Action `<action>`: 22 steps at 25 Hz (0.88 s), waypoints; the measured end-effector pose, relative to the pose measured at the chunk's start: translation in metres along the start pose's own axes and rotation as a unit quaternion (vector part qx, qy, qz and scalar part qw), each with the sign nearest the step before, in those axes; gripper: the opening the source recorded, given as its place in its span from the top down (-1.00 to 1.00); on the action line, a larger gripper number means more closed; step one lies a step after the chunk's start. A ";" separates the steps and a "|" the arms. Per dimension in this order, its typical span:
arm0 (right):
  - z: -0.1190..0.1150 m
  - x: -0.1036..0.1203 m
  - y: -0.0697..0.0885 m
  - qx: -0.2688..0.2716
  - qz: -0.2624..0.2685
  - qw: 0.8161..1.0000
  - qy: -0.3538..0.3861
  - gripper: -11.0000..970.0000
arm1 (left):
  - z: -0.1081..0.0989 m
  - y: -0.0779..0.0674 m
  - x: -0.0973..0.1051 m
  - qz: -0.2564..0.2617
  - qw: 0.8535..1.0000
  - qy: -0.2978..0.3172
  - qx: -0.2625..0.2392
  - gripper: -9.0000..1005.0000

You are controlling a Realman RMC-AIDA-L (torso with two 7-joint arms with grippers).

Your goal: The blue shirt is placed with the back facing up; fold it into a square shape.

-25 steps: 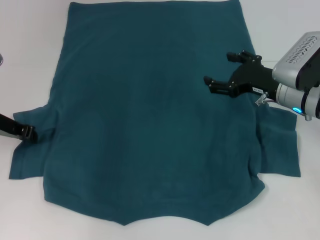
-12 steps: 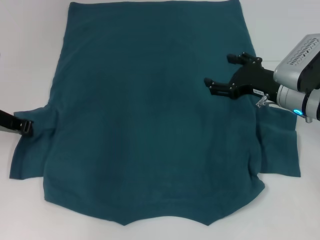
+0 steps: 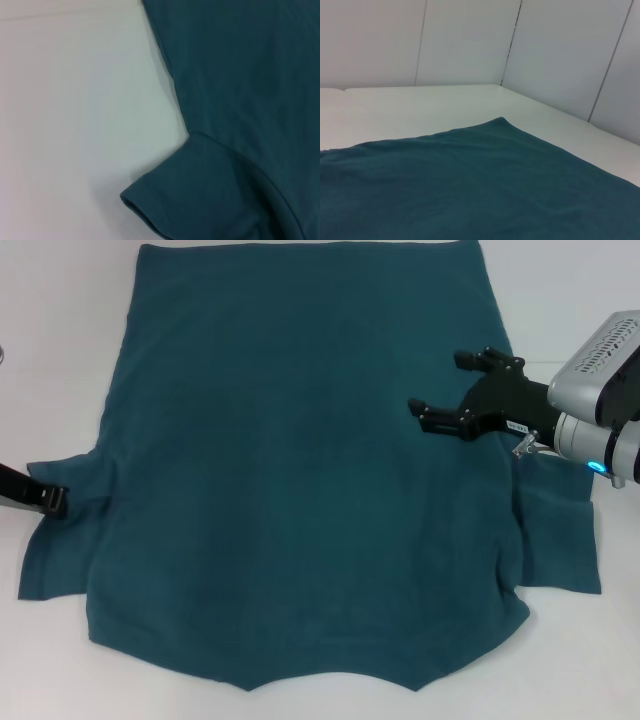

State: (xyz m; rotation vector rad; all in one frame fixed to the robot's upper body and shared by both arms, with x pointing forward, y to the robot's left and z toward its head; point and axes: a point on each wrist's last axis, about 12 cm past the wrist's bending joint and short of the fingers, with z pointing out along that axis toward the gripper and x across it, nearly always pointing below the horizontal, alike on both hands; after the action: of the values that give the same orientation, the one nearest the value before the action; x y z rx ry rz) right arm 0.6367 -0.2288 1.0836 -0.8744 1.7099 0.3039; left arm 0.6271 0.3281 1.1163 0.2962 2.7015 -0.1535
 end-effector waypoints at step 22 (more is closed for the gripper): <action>-0.003 0.003 0.001 -0.004 0.006 1.000 -0.003 -0.95 | -0.020 0.016 -0.004 0.016 0.997 -0.038 -0.063 0.86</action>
State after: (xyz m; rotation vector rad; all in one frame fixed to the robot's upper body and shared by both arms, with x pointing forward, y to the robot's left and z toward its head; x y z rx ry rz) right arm 0.6333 -0.2310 1.0819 -0.8688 1.7102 0.3206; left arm 0.6266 0.3461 1.1351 0.2893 2.6156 0.0139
